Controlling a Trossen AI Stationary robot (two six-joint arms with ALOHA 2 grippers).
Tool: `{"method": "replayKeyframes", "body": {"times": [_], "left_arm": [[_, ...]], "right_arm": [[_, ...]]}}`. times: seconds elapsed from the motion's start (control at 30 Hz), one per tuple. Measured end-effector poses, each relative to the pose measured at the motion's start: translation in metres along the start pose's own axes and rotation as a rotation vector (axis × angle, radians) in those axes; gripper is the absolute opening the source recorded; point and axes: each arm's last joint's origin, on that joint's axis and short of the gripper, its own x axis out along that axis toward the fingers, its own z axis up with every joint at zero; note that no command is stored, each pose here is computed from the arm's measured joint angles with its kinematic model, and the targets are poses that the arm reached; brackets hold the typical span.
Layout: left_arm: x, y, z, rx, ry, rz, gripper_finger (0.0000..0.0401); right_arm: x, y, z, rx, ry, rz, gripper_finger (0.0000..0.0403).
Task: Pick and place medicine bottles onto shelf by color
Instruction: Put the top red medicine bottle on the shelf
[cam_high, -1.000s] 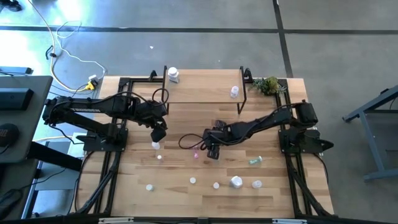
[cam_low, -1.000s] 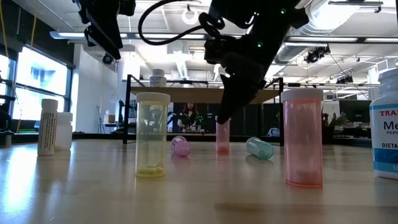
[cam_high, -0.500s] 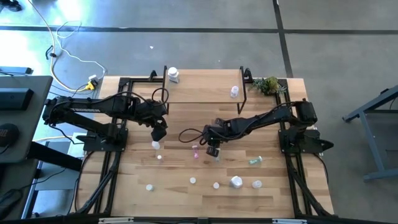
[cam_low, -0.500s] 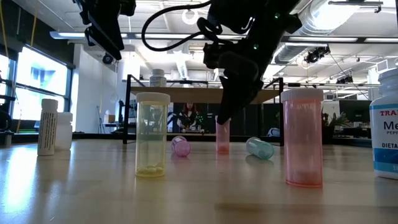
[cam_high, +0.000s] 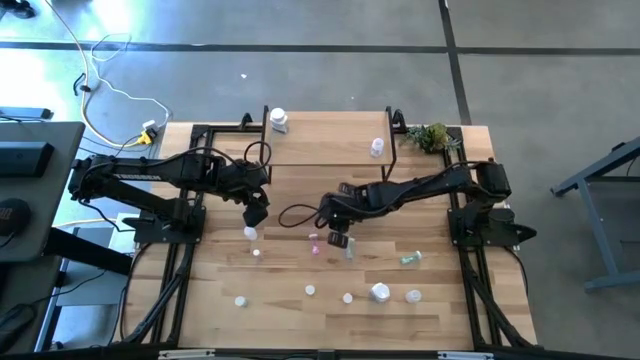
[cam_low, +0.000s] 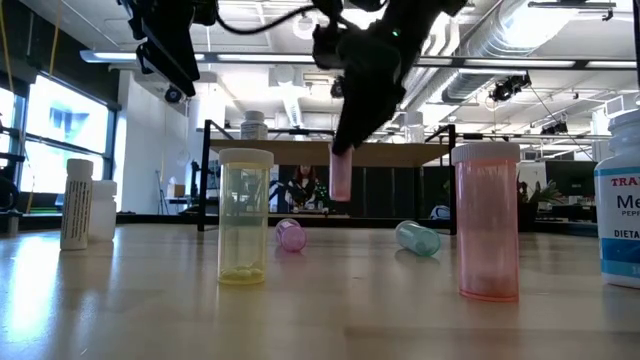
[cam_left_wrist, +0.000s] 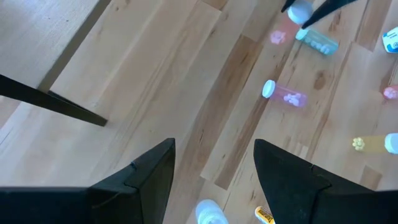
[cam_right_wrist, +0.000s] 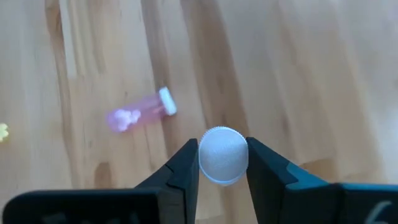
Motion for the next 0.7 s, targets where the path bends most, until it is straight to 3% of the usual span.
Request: {"method": "replayKeyframes", "body": {"times": [0.43, 0.7], "left_arm": [[0.0, 0.0, 0.0, 0.001, 0.003, -0.006, 0.0209], [0.0, -0.001, 0.0, 0.007, 0.019, -0.044, 0.0209]], "right_arm": [[-0.065, -0.054, 0.064, -0.081, -0.126, -0.057, 0.0088], [-0.104, -0.114, 0.086, -0.085, -0.204, -0.159, 0.0091]]}}
